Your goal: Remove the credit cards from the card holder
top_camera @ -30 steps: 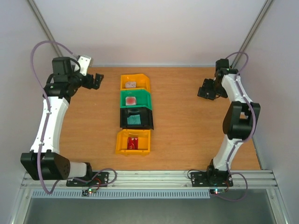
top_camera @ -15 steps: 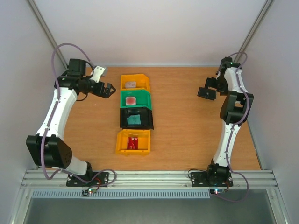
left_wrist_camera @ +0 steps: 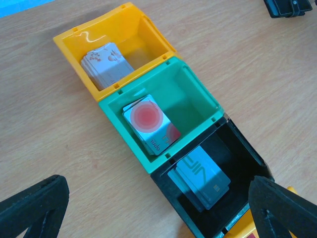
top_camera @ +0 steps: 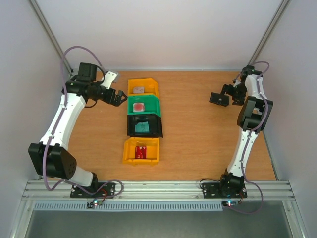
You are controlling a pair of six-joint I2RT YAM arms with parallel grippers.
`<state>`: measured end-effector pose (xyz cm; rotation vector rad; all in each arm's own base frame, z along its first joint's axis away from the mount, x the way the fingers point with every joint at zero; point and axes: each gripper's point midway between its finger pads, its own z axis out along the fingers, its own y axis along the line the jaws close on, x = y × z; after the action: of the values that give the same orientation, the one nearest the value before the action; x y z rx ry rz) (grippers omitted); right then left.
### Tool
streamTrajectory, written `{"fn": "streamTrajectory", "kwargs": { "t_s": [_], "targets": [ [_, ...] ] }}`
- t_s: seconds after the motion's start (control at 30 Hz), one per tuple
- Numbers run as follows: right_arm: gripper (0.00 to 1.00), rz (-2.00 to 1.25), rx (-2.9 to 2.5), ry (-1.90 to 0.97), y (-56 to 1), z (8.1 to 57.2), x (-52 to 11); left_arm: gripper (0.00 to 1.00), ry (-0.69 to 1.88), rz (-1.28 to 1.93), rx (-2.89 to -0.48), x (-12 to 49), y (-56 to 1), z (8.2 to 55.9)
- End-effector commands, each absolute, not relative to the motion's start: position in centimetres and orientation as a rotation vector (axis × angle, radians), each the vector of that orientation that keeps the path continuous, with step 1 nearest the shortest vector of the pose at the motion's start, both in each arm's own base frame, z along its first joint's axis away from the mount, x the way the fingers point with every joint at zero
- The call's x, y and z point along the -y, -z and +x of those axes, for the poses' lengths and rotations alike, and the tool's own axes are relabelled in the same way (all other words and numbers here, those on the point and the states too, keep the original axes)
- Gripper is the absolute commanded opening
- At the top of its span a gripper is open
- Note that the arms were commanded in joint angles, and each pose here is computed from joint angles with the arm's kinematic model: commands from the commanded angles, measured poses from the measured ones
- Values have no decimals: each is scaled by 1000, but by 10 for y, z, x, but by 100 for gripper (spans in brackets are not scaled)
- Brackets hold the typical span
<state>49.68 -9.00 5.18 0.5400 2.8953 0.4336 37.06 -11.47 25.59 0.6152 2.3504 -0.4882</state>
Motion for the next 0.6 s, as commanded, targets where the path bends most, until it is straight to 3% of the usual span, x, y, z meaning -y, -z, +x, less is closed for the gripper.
{"fn": "streamTrajectory", "kwargs": {
  "t_s": [0.0, 0.3, 0.57],
  "targets": [
    [94, 533, -2878, -540, -48, 500, 88, 99, 493, 651, -2337, 123, -260, 370],
    [62, 703, -2779, -830, -34, 509, 88, 99, 496, 680, -2331, 130, -263, 365],
    [33, 721, -2791, -879, -21, 506, 83, 99, 513, 699, -2337, 135, -259, 367]
  ]
}}
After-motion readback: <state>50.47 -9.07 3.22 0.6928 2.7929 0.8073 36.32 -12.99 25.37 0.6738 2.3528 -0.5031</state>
